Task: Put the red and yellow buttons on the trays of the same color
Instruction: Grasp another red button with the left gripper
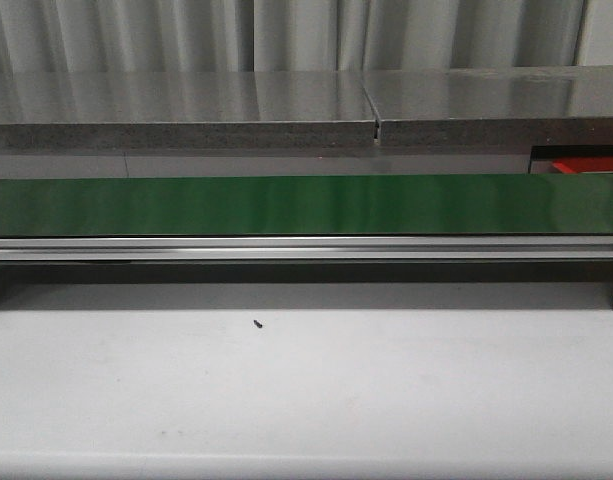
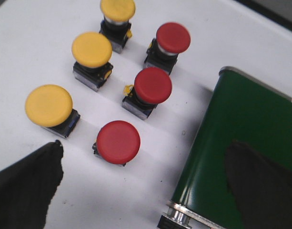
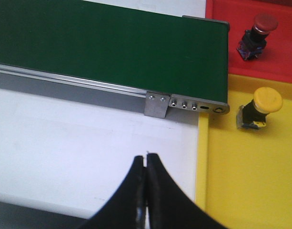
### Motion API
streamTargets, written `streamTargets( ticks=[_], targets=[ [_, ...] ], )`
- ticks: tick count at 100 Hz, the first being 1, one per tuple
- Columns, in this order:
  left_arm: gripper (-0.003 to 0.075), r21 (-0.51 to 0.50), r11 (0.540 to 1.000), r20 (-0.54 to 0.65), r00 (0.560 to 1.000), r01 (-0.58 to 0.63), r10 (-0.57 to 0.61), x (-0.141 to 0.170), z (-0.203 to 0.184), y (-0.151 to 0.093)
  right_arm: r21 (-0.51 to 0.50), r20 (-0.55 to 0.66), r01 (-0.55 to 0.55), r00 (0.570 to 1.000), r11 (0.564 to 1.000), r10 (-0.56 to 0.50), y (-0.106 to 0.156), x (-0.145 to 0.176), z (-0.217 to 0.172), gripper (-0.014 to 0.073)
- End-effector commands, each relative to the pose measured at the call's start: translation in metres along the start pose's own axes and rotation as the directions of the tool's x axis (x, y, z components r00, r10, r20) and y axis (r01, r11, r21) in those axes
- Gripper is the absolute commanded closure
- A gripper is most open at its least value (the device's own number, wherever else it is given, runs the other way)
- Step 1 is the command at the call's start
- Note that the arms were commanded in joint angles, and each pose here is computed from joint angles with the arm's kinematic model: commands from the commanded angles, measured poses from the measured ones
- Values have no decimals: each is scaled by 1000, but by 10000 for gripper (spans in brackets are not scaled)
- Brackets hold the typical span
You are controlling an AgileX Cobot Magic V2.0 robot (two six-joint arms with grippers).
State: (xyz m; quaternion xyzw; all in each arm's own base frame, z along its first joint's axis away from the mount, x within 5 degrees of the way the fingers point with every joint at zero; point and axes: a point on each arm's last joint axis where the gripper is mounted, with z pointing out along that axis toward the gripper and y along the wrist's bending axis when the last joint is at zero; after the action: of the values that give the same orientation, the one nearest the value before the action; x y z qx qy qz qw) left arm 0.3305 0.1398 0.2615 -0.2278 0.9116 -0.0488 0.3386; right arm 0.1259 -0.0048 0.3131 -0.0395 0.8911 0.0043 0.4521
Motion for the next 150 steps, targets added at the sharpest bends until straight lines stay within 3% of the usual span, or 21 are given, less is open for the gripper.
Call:
streamTargets(
  ticks=[1, 63, 97, 111, 137, 150],
  targets=[
    [62, 12, 1000, 77, 997, 26, -27, -15, -6, -3, 18, 82, 3, 997, 1000, -4, -1, -12, -5, 662],
    [62, -29, 998, -25, 998, 57, -57, 0, 55, 15, 18, 81, 3, 997, 1000, -4, -1, -12, -5, 662],
    [82, -15, 999, -34, 998, 51, -52, -12, 64, 14, 18, 81, 3, 997, 1000, -4, -1, -12, -5, 662],
    [178, -15, 999, -28, 998, 50, -51, -14, 63, 14, 18, 81, 3, 997, 1000, -4, -1, -12, -5, 662],
    [521, -16, 999, -24, 999, 49, -49, -14, 63, 14, 18, 81, 3, 997, 1000, -4, -1, -12, -5, 662],
    [652, -13, 999, -18, 999, 42, -42, -16, 60, 13, 18, 81, 3, 997, 1000, -4, -1, -12, -5, 662]
  ],
)
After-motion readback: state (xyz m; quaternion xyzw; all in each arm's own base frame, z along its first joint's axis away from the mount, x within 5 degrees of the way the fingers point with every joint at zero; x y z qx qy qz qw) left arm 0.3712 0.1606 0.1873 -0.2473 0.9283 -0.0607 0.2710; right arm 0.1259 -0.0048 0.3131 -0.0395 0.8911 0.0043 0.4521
